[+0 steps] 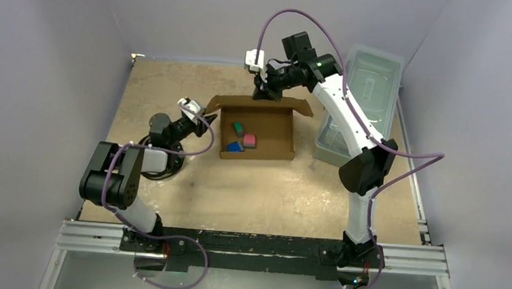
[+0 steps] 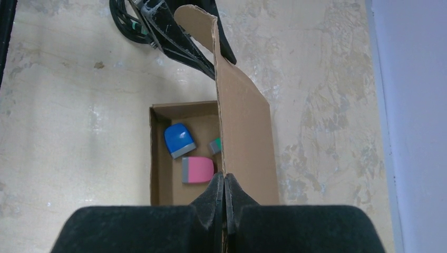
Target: Fold the paper box
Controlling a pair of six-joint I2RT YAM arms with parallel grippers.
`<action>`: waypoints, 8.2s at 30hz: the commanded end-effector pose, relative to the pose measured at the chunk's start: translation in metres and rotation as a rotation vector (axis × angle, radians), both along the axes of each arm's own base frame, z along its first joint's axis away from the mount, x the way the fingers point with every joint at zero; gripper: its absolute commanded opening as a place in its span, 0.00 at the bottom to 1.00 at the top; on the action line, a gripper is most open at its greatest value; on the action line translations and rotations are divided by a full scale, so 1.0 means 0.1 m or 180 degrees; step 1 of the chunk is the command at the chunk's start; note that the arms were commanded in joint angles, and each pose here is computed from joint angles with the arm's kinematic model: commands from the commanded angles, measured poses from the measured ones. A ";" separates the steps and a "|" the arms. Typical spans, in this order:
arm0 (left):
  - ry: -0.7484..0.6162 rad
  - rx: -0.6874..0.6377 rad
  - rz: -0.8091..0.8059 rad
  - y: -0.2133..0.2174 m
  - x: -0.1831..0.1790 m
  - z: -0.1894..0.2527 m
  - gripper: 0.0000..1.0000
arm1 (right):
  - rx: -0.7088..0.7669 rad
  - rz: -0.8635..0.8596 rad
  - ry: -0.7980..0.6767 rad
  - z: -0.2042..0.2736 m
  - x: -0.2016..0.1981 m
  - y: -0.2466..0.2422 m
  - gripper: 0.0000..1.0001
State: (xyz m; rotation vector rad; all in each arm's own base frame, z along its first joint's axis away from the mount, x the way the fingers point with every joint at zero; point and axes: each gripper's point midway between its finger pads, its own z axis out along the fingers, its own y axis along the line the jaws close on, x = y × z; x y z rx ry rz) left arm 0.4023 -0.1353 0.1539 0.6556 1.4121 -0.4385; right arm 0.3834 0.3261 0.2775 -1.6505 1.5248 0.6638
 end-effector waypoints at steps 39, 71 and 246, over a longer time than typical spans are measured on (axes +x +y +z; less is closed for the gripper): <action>0.0777 0.0064 0.0673 0.25 -0.01 0.00 0.00 | 0.0418 -0.1016 -0.0702 -0.03 0.42 -1.70 0.99; 0.1497 -0.0286 0.0549 0.09 0.09 -0.01 0.00 | 0.0485 -0.0793 -0.0705 -0.66 0.91 -1.24 0.64; 0.2610 -0.0674 0.0766 -0.14 -0.66 -0.37 0.33 | 0.1032 -0.2934 0.0315 -0.83 -0.13 -1.40 0.69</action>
